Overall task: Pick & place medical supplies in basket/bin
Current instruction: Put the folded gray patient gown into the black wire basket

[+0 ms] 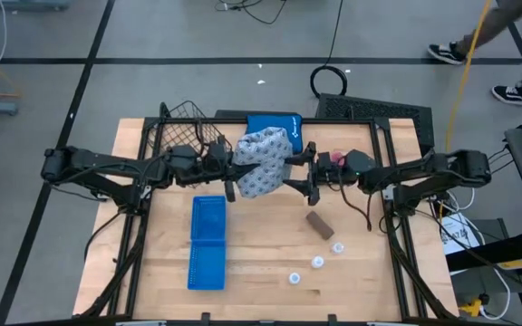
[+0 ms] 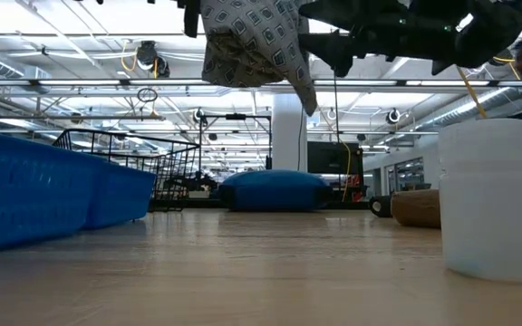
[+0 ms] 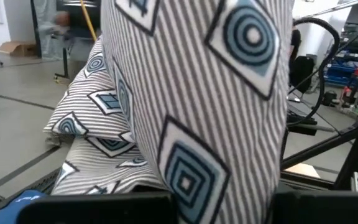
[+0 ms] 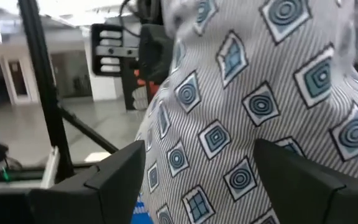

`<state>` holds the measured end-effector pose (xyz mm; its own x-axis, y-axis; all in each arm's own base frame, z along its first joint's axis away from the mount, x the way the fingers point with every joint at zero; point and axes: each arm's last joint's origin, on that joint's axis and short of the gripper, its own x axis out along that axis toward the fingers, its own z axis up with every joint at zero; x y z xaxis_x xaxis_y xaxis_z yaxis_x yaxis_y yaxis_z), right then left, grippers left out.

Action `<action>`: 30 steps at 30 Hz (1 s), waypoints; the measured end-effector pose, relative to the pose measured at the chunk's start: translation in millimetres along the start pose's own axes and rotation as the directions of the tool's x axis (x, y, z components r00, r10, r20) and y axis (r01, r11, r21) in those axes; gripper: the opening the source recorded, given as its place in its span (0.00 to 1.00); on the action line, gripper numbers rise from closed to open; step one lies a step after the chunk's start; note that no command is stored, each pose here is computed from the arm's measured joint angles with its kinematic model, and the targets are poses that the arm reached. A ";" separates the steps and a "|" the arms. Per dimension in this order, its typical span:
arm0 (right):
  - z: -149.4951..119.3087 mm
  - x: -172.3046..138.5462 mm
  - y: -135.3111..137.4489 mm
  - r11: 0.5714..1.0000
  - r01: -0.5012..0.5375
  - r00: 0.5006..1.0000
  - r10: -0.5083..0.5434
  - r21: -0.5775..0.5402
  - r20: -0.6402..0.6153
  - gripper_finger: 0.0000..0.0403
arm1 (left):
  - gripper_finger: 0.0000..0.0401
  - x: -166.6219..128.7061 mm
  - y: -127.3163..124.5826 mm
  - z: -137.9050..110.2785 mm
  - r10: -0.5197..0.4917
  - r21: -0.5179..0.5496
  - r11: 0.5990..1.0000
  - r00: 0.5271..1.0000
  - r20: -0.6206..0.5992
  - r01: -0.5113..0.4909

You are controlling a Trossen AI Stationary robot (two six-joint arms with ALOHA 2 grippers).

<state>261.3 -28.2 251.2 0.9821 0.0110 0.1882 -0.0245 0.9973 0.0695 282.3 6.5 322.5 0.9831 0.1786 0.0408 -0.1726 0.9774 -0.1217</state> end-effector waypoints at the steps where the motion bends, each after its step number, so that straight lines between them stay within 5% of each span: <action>1: 2.1 -1.3 0.5 0.999 0.000 1.000 0.000 -0.032 -0.002 0.74 | 0.11 -0.1 -0.1 0.2 -0.002 0.002 1.000 1.000 0.002 0.002; 6: 12.9 -9.9 2.8 0.994 0.033 0.999 -0.036 -0.106 -0.024 0.78 | 0.11 -0.1 -0.6 -0.1 -0.020 0.014 1.000 1.000 -0.005 0.020; 10: 17.2 -16.2 8.4 0.975 0.150 0.986 -0.161 -0.163 -0.053 0.79 | 0.11 -0.1 -0.6 -0.5 -0.024 0.032 0.999 1.000 -0.009 0.024; 18: 10.0 -11.2 8.7 0.973 0.207 0.975 -0.213 -0.101 -0.056 0.77 | 0.11 0.0 -1.0 -0.5 -0.045 0.033 0.998 0.999 -0.011 0.045; 30: 7.0 37.7 6.2 0.999 0.003 0.998 -0.006 -0.044 -0.059 0.78 | 0.11 14.2 -8.3 -13.5 -0.236 0.025 0.971 0.972 -0.017 0.236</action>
<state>296.9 -22.1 265.6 0.9916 0.0097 0.1293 -0.0133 0.9995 0.0270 298.5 -0.6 310.8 0.9969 -0.0591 0.0515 0.0633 0.9945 -0.0837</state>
